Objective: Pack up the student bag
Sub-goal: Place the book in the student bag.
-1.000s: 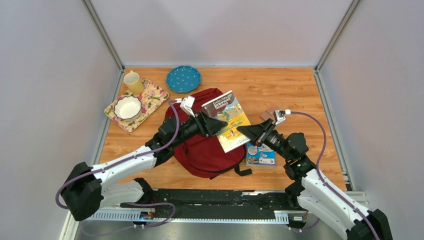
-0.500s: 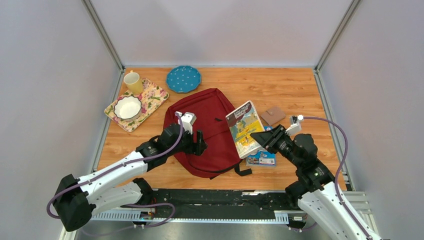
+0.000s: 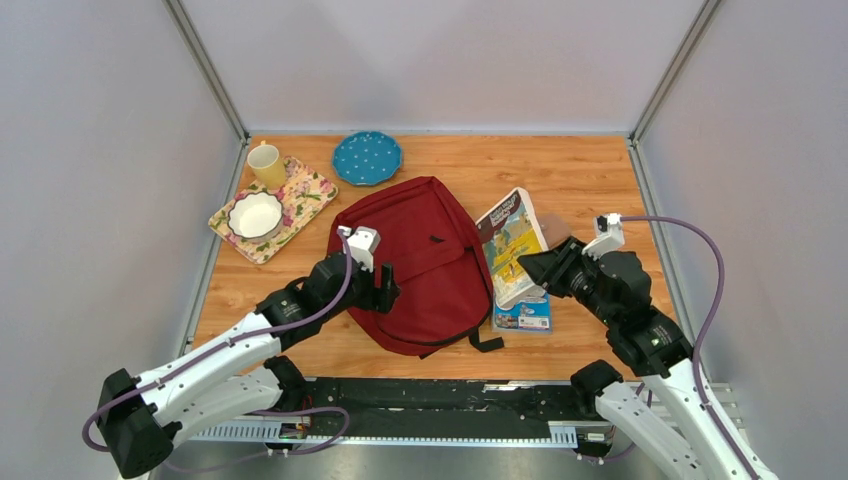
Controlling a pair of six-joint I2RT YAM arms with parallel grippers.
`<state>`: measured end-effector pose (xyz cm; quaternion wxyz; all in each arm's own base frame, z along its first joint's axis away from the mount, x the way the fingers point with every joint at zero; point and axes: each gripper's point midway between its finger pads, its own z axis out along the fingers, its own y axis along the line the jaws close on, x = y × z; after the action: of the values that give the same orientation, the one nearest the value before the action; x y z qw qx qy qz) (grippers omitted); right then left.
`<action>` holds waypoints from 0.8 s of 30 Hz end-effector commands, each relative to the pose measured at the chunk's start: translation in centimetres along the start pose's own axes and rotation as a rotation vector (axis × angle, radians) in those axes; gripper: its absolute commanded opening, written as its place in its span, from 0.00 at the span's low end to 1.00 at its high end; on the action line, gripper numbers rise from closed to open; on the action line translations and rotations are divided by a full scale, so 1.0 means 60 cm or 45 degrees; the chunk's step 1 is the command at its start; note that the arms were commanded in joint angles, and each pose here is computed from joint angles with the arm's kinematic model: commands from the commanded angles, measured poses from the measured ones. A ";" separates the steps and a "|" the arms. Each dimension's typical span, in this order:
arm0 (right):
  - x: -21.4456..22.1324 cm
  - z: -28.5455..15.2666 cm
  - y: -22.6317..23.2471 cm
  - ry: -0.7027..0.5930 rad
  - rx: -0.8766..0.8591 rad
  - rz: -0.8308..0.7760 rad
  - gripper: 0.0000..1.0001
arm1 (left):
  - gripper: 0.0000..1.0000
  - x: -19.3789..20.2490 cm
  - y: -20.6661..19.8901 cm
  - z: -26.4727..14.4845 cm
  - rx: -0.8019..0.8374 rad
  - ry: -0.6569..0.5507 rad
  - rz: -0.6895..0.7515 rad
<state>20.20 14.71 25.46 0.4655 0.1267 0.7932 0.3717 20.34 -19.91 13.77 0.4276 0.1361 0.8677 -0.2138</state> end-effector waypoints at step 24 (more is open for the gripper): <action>-0.034 -0.013 -0.072 -0.205 0.250 0.047 0.00 | 0.82 -0.006 -0.144 0.059 0.272 0.126 0.627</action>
<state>19.64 10.94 18.98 0.4395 0.2074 0.8295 0.2753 19.51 -26.77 12.89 0.3956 0.3442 0.8300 -0.1900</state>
